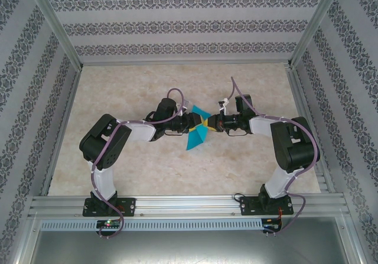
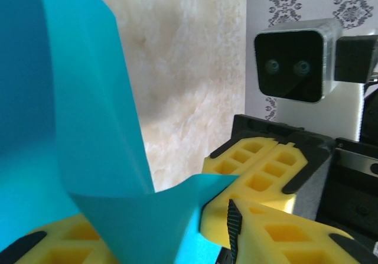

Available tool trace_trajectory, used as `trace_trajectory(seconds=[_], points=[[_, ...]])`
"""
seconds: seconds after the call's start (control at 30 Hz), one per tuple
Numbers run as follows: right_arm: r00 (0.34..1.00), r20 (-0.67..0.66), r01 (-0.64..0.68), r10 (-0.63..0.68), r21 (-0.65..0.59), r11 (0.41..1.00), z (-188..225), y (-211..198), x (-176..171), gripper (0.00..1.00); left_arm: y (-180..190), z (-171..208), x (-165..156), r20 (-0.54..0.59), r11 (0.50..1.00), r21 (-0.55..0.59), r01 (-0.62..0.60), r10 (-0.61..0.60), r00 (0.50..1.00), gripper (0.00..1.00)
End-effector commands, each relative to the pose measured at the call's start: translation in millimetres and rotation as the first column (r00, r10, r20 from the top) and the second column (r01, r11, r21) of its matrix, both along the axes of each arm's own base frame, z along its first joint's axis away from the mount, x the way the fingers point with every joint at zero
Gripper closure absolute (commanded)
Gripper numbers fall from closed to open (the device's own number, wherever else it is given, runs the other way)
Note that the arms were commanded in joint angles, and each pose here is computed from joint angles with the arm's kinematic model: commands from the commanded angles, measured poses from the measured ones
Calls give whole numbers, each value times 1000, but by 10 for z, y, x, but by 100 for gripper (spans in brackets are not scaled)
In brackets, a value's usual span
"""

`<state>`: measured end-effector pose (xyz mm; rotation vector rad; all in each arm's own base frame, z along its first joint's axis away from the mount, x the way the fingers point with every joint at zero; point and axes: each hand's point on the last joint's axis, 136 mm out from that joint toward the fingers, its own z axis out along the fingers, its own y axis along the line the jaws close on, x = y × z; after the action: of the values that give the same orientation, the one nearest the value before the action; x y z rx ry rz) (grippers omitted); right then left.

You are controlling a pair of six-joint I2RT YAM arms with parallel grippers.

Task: Fold a paper plane with a square sheet of paper (pick it up from the middle)
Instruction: Pick up the paper from the center of the table.

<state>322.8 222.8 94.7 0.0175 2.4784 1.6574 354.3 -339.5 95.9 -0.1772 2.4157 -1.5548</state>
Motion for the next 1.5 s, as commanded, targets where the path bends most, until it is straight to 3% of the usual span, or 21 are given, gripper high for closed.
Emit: trace_trajectory(seconds=[0.0,0.37,0.67,1.1,1.47], points=[[1000,-15,7,-7,10,1000,-52,-33,5,93,-11,143,-3,41,999,15,36,-36,998,61],[1000,-18,10,-10,2,1000,-77,-45,-5,89,5,70,-62,19,997,51,57,-58,998,77],[999,-7,51,-51,-26,998,-25,-206,-20,70,-26,141,-3,17,999,8,34,-35,999,90],[991,-89,99,-102,-35,994,-62,-325,-323,48,-85,395,62,49,999,-45,31,-29,998,93],[987,-118,120,-110,85,989,120,-89,-332,44,-111,463,84,54,997,-78,25,-21,998,93]])
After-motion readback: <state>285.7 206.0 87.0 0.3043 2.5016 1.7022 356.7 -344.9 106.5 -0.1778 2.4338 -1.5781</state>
